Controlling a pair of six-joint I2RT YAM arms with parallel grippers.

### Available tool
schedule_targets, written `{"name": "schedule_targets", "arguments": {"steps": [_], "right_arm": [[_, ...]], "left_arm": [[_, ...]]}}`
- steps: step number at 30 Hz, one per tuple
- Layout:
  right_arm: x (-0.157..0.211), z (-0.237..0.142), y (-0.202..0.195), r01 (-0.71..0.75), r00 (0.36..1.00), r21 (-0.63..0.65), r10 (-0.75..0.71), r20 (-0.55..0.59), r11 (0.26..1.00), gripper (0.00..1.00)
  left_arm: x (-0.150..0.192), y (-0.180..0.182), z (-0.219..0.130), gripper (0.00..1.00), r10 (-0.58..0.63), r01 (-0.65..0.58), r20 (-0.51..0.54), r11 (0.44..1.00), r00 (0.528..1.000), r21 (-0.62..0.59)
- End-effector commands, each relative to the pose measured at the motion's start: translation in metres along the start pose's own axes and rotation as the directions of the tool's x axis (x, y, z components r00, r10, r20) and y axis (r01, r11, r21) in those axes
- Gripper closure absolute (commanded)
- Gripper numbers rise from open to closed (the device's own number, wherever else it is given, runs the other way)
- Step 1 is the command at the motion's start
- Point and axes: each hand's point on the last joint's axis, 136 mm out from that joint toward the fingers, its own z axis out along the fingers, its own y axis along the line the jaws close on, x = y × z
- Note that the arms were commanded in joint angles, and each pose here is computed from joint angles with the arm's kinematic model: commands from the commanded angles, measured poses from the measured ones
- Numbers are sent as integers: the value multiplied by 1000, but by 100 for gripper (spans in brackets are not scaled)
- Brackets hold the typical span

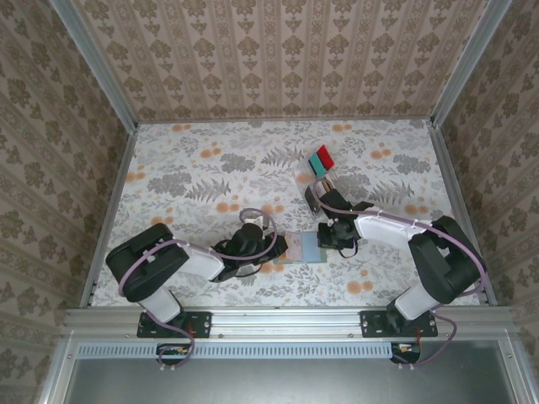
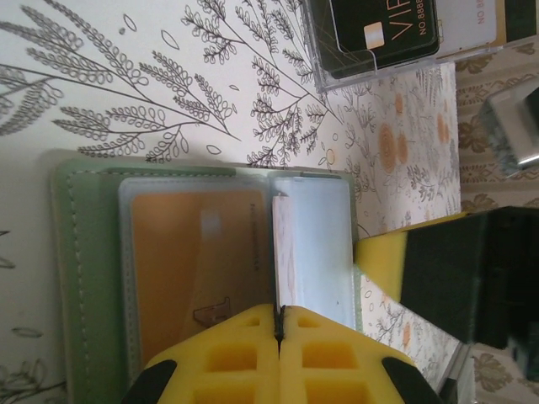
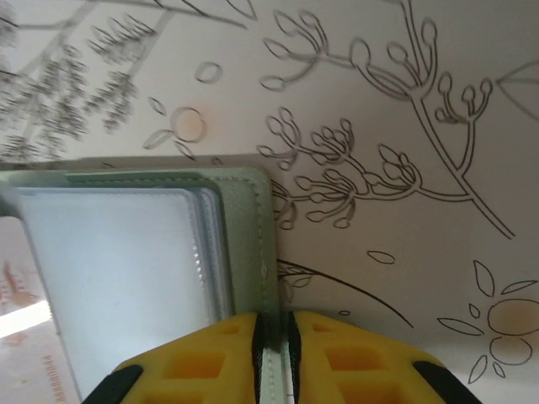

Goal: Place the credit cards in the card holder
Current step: Insert the credit card into the card slot.

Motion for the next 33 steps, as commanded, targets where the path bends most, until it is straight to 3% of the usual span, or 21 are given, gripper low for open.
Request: {"name": "schedule_targets", "arguments": {"steps": [1, 20, 33], "right_arm": [[11, 11, -11, 10, 999, 34, -9, -36, 999, 82], [16, 20, -6, -12, 998, 1, 12, -60, 1000, 82], [24, 23, -1, -59, 995, -50, 55, -81, 997, 83]], "left_arm": [[-1, -13, 6, 100, -23, 23, 0, 998, 1000, 64], [15, -7, 20, 100, -4, 3, -64, 1000, 998, -14], [21, -1, 26, 85, 8, -14, -52, 993, 999, -119]]}}
